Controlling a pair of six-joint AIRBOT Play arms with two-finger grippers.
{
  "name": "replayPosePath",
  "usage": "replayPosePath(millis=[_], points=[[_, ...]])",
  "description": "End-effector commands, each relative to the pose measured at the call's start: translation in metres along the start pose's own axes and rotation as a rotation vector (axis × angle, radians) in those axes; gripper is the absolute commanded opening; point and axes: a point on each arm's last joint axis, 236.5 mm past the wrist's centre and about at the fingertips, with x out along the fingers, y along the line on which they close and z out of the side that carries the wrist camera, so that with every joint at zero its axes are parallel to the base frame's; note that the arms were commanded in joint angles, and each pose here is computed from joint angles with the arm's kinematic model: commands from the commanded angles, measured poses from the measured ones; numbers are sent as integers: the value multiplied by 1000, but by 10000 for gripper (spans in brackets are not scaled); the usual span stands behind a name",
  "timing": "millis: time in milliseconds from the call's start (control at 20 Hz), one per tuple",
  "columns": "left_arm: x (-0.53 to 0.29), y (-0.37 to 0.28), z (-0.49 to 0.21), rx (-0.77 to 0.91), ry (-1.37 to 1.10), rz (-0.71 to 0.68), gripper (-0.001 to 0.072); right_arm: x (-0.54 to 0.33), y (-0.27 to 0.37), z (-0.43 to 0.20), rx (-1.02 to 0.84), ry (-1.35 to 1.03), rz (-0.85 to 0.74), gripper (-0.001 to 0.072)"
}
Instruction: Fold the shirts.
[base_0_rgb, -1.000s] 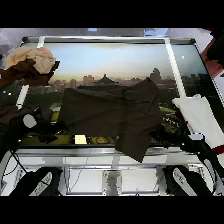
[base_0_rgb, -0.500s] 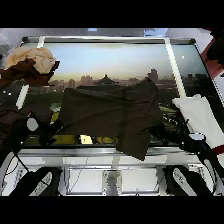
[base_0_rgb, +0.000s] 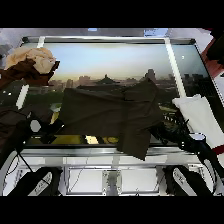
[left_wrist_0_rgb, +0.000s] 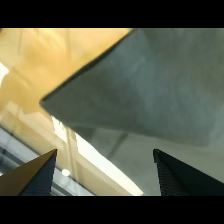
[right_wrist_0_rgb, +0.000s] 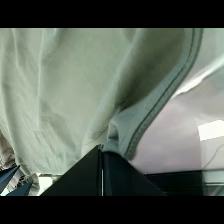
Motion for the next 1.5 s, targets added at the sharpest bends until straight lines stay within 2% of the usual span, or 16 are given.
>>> replayPosePath(millis=[0,350,400,500,600,650,750,800,950,1100,1300,1450], points=[[3,1,4,24,-12,7,697,0,2,-1,3,5,8,30],[16,2,8,36,-14,19,685,0,2,-3,3,12,10,30],[18,1,9,36,-14,19,622,0,3,-4,2,16,11,30],[19,-2,13,35,-29,5,596,0,4,-5,-6,19,15,30],[19,-11,15,14,-37,-30,464,0,7,-5,-11,21,31,29],[19,-14,15,6,-39,-43,367,0,8,-5,-9,20,34,30],[17,-17,17,1,-45,-55,86,0,9,-5,-7,20,37,30],[16,-19,19,2,-48,-59,25,0,9,-5,-6,20,39,29],[0,-39,36,22,-89,-102,14,-2,26,1,-75,-5,103,28],[-51,-87,75,145,-219,-213,14,-23,81,26,-234,-94,220,27],[-171,-152,122,305,-475,-394,14,-91,187,53,-520,-277,345,26],[-280,-173,127,417,-680,-508,14,-169,274,34,-782,-440,444,26]])
